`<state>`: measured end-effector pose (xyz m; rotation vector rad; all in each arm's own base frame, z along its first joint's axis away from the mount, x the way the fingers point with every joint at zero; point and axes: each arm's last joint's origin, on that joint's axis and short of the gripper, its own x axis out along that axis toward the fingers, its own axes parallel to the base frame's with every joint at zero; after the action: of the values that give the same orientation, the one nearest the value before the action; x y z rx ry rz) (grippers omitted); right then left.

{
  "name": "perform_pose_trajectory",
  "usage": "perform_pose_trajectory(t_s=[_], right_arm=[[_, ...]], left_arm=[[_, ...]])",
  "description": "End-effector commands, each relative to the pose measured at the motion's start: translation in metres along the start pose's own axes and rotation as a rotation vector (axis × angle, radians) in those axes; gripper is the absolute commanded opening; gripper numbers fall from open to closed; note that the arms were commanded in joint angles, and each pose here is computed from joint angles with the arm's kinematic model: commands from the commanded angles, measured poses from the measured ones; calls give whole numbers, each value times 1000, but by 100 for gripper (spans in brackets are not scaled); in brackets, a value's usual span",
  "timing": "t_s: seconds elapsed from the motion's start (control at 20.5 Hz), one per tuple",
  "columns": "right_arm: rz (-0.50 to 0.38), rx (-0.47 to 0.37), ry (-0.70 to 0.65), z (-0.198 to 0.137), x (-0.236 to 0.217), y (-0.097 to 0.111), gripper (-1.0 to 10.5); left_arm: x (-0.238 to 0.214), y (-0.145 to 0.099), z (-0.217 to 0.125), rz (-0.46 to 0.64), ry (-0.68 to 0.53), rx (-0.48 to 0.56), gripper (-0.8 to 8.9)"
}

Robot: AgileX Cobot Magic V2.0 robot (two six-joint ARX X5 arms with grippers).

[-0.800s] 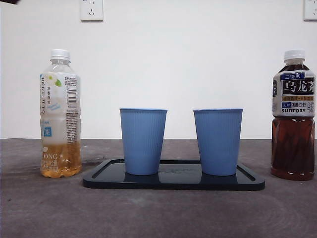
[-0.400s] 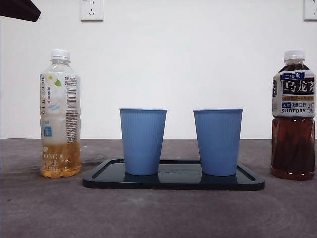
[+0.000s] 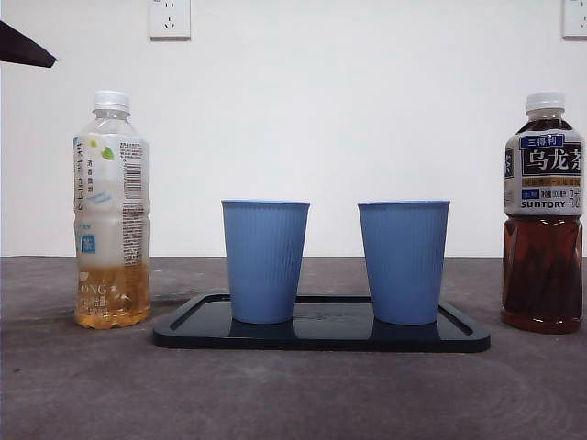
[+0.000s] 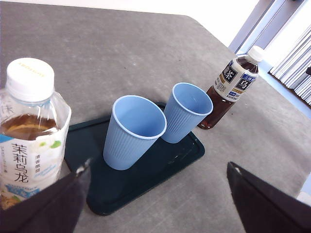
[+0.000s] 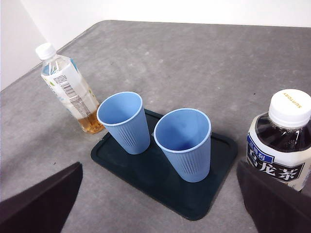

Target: Pour the drink into the cup

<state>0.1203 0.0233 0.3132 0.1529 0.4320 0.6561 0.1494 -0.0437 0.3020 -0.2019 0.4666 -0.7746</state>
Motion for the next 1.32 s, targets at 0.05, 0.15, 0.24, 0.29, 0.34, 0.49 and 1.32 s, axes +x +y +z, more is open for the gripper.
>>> perform_pose_trajectory(t_s=[0.05, 0.15, 0.24, 0.29, 0.34, 0.49, 1.32], right_arm=[[-21, 21, -1, 4, 2, -2, 515], [-41, 50, 17, 3, 6, -5, 515], [-66, 77, 43, 1, 12, -10, 515], [-79, 90, 57, 0, 15, -13, 515], [-87, 100, 67, -1, 18, -15, 515], [-105, 110, 94, -4, 28, -19, 514], [-404, 74, -180, -79, 90, -40, 514]], left_arm=[[-1, -2, 6, -15, -17, 35, 468], [-1, -2, 5, -15, -16, 34, 468], [-1, -2, 5, -15, -16, 33, 468], [0, -2, 5, -15, -14, 28, 468], [0, -2, 5, -14, -11, 23, 468], [0, -2, 3, -13, 8, 9, 468], [0, -1, -3, -5, 52, -5, 464]])
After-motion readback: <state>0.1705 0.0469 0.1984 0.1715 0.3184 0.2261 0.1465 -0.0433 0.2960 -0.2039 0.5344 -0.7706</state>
